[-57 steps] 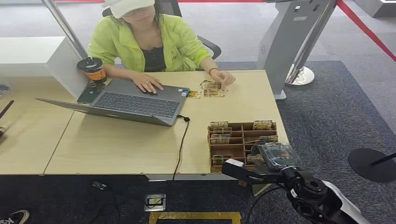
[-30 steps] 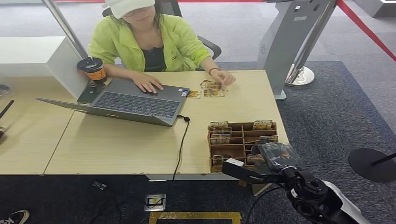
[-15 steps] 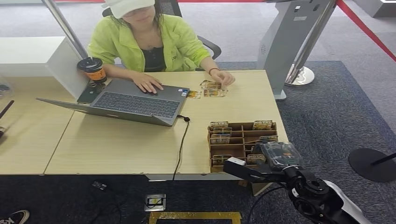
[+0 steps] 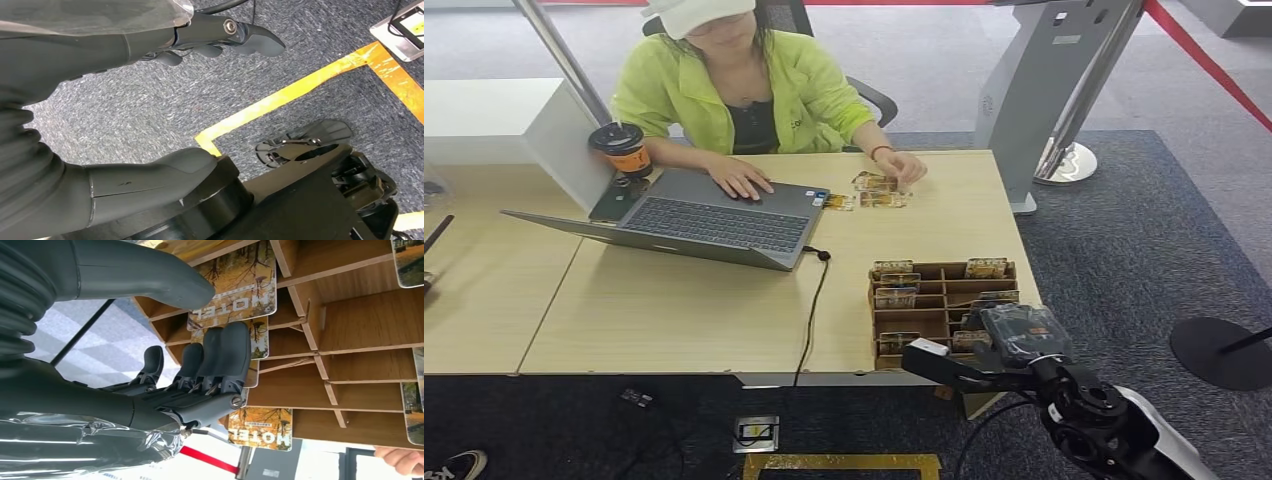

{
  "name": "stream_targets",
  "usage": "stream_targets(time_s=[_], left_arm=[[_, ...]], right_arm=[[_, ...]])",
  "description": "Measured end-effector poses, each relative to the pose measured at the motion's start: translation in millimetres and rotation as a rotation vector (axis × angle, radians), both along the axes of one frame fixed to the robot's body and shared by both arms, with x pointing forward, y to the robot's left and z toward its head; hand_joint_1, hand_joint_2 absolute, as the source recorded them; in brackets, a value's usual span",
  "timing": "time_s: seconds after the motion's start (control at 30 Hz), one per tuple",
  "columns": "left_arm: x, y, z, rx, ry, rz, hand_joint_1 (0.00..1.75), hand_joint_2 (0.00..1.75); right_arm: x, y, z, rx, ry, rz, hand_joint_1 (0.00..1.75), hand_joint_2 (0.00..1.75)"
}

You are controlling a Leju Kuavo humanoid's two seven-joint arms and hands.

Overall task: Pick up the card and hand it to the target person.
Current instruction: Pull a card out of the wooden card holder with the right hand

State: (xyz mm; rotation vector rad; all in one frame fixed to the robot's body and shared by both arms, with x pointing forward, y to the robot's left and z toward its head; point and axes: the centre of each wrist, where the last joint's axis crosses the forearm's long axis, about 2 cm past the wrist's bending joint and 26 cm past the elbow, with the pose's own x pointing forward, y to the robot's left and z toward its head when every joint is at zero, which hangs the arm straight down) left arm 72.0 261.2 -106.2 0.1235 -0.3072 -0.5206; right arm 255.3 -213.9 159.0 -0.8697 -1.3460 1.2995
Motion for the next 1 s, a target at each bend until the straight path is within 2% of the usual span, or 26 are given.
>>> stream_targets(time_s=[0.4, 0.57, 0.87, 1.0], left_arm=[[0.0, -0.7, 0.1, 0.003, -0.003, 0.006, 0.0, 1.75], [0.0, -1.0, 0.1, 0.003, -0.003, 0.006, 0.0, 1.75], [-0.2, -1.7, 0.1, 0.006, -0.005, 0.008, 0.0, 1.75], [-0.2, -1.8, 0.1, 0.006, -0.006, 0.008, 0.0, 1.75]], right_arm=[[-1.2, 2.1, -1.3, -0.016, 0.008, 0.005, 0.96, 1.75], [-2.0, 3.2, -2.1, -0.021, 0.014, 0.005, 1.25, 1.75], [-4.1, 5.9, -4.0, -0.027, 0.024, 0.016, 1.57, 1.75], [-4.3, 6.3, -4.2, -0.028, 0.025, 0.018, 1.63, 1.75]])
